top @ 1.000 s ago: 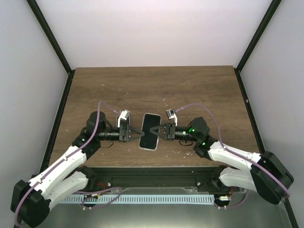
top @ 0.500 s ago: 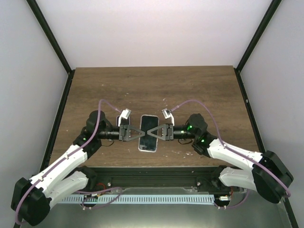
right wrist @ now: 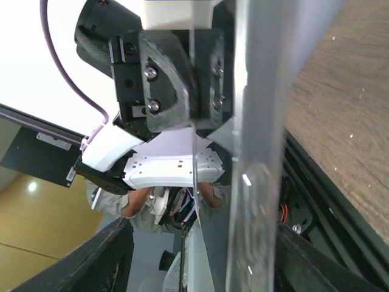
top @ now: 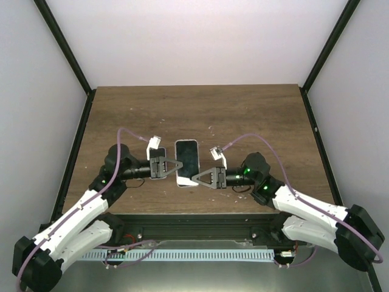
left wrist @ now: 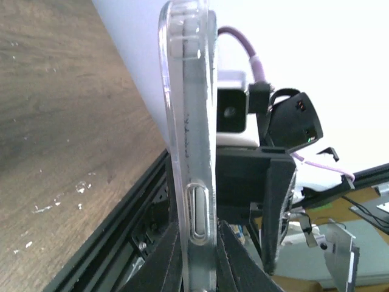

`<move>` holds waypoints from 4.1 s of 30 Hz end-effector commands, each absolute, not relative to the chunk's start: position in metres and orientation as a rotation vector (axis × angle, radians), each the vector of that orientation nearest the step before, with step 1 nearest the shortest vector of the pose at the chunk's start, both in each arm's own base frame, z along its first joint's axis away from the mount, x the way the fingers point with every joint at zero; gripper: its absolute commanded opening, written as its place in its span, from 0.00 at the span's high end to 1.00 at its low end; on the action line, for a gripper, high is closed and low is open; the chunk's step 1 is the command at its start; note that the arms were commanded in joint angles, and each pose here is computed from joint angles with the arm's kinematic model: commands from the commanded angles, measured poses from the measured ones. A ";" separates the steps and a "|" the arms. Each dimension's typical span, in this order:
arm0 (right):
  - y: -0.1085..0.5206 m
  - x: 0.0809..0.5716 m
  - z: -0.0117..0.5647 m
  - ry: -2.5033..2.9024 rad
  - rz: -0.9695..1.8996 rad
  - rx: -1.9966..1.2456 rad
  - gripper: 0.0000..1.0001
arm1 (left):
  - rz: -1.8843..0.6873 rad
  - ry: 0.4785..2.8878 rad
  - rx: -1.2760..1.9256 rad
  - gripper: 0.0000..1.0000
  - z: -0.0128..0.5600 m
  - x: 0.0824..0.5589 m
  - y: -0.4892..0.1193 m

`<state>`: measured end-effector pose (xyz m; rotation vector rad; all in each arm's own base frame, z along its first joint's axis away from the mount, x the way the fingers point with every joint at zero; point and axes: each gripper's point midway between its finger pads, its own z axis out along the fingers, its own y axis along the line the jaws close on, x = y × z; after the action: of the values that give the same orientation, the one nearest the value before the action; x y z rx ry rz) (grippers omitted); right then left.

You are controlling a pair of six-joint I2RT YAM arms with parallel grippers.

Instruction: Put the phone into the phone case

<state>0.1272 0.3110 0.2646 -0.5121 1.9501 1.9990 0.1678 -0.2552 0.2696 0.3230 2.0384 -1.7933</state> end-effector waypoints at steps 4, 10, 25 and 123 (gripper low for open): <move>0.301 0.119 0.269 1.953 1.972 -0.484 0.54 | -1.699 1.861 0.315 1.00 0.306 0.183 -0.247; 0.301 0.118 0.272 1.954 1.972 -0.486 0.69 | -1.699 1.867 0.306 1.00 0.303 0.185 -0.248; 0.304 0.125 0.266 1.995 1.949 -0.447 0.82 | -1.530 1.951 0.328 1.00 0.284 0.193 -0.243; 0.302 0.293 0.091 2.516 1.429 -0.171 0.92 | -1.040 2.157 0.220 0.00 0.249 0.187 -0.180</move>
<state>0.2761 0.2975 0.0751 -0.1398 2.5982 1.3537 0.1906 -0.1817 0.2497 0.2195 2.1578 -1.0402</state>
